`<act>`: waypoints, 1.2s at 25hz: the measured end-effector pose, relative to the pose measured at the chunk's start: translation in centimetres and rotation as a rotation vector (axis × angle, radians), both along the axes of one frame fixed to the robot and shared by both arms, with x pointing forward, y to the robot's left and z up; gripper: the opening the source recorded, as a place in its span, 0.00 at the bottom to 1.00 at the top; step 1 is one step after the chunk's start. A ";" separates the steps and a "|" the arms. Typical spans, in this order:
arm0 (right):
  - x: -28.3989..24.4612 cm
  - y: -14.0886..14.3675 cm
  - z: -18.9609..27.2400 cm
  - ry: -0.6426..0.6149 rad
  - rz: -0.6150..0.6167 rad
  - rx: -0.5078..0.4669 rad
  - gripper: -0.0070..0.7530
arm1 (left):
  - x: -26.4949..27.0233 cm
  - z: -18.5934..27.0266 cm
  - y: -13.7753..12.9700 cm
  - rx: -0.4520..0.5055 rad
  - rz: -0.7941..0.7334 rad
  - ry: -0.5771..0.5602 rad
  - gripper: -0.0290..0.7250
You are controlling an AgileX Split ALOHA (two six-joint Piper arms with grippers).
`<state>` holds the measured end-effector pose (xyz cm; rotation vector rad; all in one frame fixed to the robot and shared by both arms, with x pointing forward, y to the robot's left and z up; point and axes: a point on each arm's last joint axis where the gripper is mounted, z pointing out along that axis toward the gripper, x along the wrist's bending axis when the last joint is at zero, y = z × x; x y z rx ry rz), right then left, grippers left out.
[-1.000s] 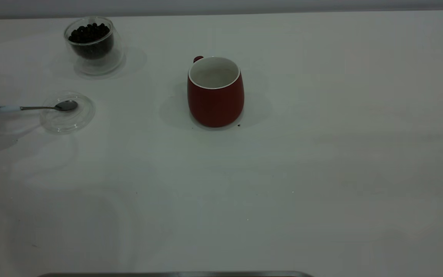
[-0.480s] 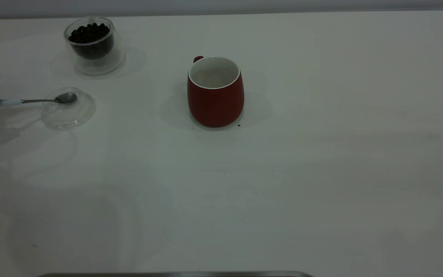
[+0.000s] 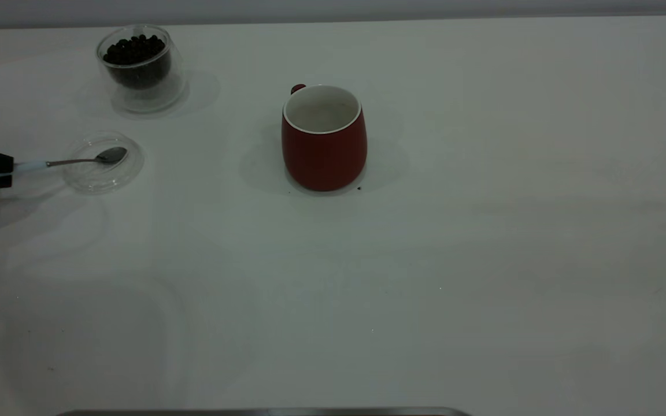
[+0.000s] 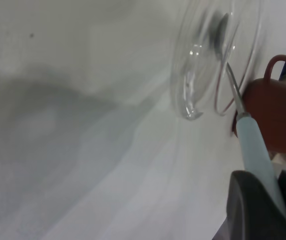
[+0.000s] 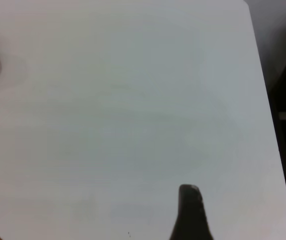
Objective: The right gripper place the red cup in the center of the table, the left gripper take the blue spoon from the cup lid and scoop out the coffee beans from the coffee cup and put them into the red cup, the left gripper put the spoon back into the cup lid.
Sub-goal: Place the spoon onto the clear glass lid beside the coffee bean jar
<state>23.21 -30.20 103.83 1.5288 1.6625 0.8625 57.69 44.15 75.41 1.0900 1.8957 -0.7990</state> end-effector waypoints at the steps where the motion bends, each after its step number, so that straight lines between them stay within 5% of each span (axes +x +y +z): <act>1: 0.0 0.0 0.0 0.000 0.000 0.000 0.79 | 0.0 -0.1 0.0 -0.002 0.000 0.002 0.25; 9: 0.0 0.0 0.0 0.000 0.000 0.000 0.79 | 0.0 -0.3 0.0 0.012 0.004 0.006 0.44; 23: 0.0 0.0 0.0 0.000 0.000 0.000 0.79 | 0.6 -0.1 0.2 -0.001 0.073 -0.009 0.49; 30: 0.0 0.0 0.0 0.000 0.000 0.000 0.79 | 0.7 -0.2 0.2 0.003 0.089 -0.011 0.60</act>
